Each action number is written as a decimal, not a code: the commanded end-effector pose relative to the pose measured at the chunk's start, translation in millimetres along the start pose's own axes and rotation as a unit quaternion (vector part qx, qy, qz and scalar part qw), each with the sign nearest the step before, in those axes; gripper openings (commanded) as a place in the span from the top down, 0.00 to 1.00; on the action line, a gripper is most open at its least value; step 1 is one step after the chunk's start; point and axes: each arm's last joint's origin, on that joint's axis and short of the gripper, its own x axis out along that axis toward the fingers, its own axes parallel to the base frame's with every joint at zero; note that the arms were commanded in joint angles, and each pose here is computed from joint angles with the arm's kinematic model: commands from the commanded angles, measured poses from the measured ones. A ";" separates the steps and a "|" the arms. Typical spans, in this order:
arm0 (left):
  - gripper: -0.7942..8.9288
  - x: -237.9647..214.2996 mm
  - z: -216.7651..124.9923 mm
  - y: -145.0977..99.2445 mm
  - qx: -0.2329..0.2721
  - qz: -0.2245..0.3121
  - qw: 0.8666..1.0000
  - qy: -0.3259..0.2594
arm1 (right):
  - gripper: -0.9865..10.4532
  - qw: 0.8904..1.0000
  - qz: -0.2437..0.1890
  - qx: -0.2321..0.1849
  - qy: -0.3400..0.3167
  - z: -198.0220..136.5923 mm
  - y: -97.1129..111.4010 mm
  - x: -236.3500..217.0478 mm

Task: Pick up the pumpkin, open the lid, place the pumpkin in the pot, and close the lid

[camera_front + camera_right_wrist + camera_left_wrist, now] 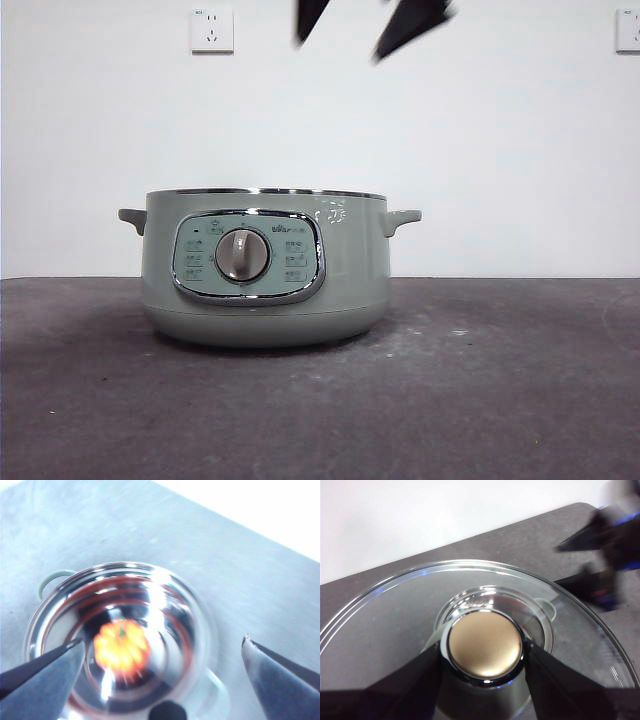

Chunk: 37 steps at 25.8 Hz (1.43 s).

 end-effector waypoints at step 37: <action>0.93 262.1 -30.4 -3.7 0.048 -0.087 0.989 0.108 | 0.36 0.995 -0.020 0.032 -0.097 -26.4 -13.0 -198.6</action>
